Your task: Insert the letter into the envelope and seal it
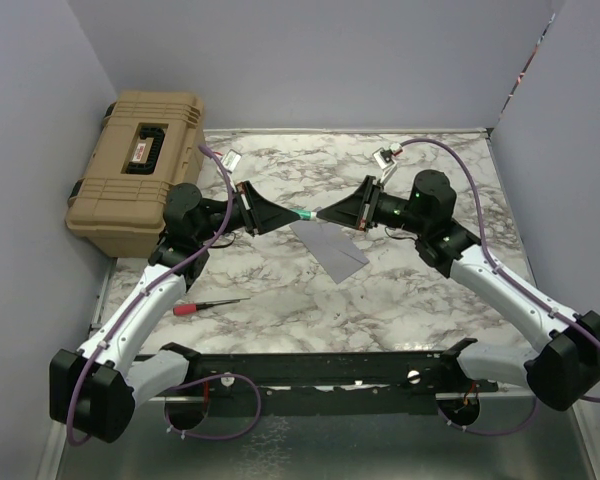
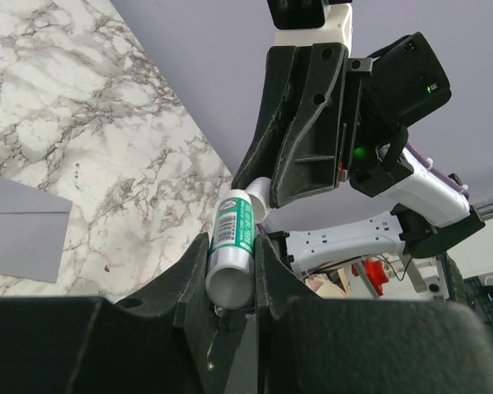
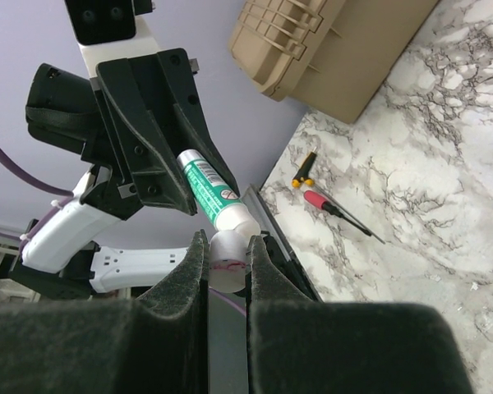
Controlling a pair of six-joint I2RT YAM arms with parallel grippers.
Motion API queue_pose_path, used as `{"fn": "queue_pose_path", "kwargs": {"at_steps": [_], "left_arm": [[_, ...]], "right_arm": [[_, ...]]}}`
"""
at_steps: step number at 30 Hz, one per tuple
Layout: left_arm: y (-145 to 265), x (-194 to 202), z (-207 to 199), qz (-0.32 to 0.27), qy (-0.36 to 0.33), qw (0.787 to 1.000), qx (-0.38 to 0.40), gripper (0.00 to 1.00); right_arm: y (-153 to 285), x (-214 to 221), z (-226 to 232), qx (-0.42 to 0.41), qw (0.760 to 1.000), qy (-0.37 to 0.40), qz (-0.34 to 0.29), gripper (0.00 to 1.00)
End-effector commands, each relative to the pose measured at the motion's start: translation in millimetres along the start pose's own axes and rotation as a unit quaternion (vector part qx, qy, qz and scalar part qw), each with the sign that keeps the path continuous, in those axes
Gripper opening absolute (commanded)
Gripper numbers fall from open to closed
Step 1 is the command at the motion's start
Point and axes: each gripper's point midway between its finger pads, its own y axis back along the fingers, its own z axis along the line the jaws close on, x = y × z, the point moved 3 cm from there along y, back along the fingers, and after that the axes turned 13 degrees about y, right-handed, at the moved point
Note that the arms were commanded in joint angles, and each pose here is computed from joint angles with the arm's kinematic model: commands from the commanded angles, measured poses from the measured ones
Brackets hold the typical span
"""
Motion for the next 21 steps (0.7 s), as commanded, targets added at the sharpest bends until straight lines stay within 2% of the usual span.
{"fn": "queue_pose_path", "kwargs": {"at_steps": [1, 12, 21], "left_arm": [[3.9, 0.0, -26.4, 0.006, -0.036, 0.999, 0.035, 0.0], [3.0, 1.0, -30.4, 0.003, -0.011, 0.998, 0.054, 0.0], [6.7, -7.7, -49.2, -0.039, -0.026, 0.995, 0.087, 0.0]], "right_arm": [[-5.3, -8.2, -1.0, 0.008, 1.0, 0.01, -0.011, 0.0], [-9.5, -14.0, 7.0, -0.026, 0.999, 0.003, -0.03, 0.0], [-4.1, -8.1, 19.8, -0.067, 0.997, -0.031, -0.022, 0.0]]}}
